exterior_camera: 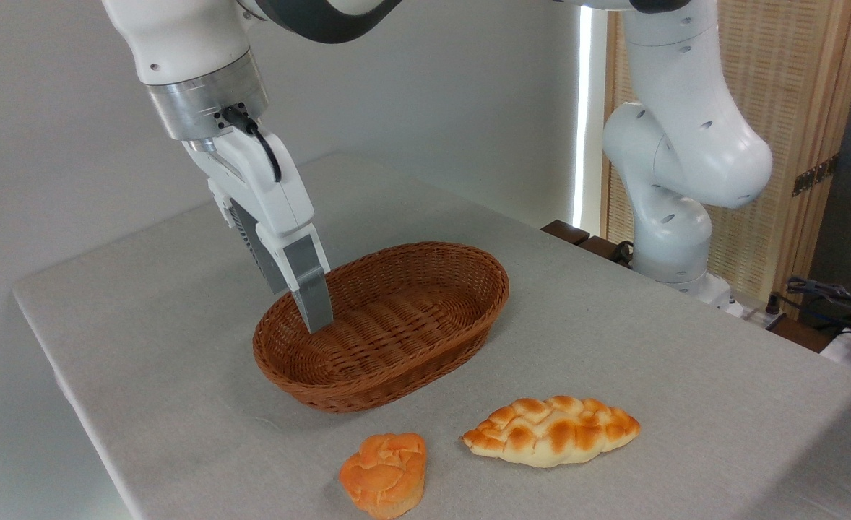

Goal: Put bread into the basket

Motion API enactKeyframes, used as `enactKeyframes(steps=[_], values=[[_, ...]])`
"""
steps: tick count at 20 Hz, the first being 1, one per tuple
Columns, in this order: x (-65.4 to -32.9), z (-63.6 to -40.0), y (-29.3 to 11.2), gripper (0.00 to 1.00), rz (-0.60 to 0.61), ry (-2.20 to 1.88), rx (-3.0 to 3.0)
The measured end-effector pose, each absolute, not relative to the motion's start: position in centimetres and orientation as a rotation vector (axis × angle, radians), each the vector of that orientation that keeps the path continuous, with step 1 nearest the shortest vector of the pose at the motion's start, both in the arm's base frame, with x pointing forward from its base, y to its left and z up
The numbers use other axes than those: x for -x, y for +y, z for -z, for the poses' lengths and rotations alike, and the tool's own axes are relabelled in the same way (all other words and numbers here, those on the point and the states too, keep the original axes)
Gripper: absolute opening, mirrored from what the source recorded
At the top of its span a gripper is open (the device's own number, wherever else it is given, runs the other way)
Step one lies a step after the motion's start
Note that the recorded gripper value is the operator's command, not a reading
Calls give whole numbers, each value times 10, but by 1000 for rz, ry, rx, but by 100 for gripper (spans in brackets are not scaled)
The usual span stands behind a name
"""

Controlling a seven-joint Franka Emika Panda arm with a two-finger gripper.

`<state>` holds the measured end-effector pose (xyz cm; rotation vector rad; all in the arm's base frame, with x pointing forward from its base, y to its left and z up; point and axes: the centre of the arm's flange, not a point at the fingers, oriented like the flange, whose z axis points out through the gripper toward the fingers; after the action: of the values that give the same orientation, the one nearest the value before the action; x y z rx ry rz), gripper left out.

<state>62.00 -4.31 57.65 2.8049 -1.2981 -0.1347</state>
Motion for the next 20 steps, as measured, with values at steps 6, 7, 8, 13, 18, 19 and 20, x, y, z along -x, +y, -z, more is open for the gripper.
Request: enactKeyframes(steps=[6,7,8,13,18,19,20], values=[[-619,-578,-49,100,130,-1310,-2795],[-619,-578,-50,100,130,-1311,-2794],[-619,-578,-50,100,130,-1312,-2794],[-619,-578,-51,100,130,-1314,-2793],[-619,-577,-51,100,133,-1314,-2792],[-618,-577,-51,100,142,-1313,-2789],[-617,-576,-51,100,153,-1311,-2786]])
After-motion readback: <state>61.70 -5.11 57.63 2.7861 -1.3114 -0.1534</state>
